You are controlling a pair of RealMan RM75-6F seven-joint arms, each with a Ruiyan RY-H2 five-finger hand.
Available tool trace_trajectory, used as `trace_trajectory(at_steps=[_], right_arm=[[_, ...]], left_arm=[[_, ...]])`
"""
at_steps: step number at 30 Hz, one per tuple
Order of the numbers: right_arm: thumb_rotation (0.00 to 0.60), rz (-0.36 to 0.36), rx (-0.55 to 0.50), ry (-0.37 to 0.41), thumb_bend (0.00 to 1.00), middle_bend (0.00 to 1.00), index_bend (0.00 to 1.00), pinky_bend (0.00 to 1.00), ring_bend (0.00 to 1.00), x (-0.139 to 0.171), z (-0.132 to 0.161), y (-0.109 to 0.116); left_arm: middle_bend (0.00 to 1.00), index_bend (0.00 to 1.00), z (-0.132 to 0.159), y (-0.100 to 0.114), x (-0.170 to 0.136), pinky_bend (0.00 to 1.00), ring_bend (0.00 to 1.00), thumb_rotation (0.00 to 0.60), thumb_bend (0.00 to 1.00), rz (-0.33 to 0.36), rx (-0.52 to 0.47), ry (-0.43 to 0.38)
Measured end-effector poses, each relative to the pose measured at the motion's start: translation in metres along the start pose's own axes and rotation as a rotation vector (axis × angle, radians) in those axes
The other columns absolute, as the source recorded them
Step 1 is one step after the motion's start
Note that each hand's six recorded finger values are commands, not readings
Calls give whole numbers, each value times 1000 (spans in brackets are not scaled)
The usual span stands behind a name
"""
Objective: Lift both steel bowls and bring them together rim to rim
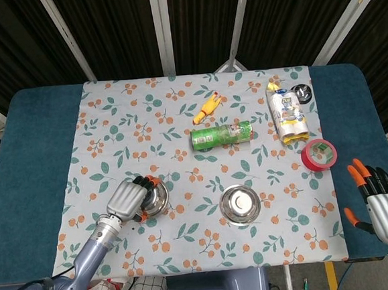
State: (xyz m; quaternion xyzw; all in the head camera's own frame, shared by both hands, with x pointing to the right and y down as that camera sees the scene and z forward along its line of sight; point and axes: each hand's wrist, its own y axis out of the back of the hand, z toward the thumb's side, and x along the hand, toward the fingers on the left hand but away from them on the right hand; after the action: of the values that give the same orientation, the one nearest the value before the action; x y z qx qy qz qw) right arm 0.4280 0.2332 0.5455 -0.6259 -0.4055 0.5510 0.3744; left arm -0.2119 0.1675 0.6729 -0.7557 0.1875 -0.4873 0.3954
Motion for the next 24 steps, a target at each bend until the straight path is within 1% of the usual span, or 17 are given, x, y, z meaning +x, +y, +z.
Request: trace_trajectory(at_steps=[5,11,14,19,24], right_arm=[[600,6,-3,41,363,0,0,0,0,-3,10,-4],[600,77,-23,139,363,0,0,0,0,-14,33,-20],[600,133,-13,194,363,0,0,0,0,-22,51,-32],[600,246,7,320,363,0,0,0,0,-27,94,-55],[600,359,15,443,361,0,0,0,0,-24,139,-76]], left_arm=[[589,402,-10,22,-10,713,517,600,308,75,-50,-28],[587,417,-30,44,-22,713,516,600,308,145,-97,-33],[586,414,-40,56,-27,713,515,600,307,175,-101,-29],[586,411,-51,73,-30,712,515,600,308,220,-90,-9],[586,410,-61,77,-34,712,515,600,307,233,-87,17]])
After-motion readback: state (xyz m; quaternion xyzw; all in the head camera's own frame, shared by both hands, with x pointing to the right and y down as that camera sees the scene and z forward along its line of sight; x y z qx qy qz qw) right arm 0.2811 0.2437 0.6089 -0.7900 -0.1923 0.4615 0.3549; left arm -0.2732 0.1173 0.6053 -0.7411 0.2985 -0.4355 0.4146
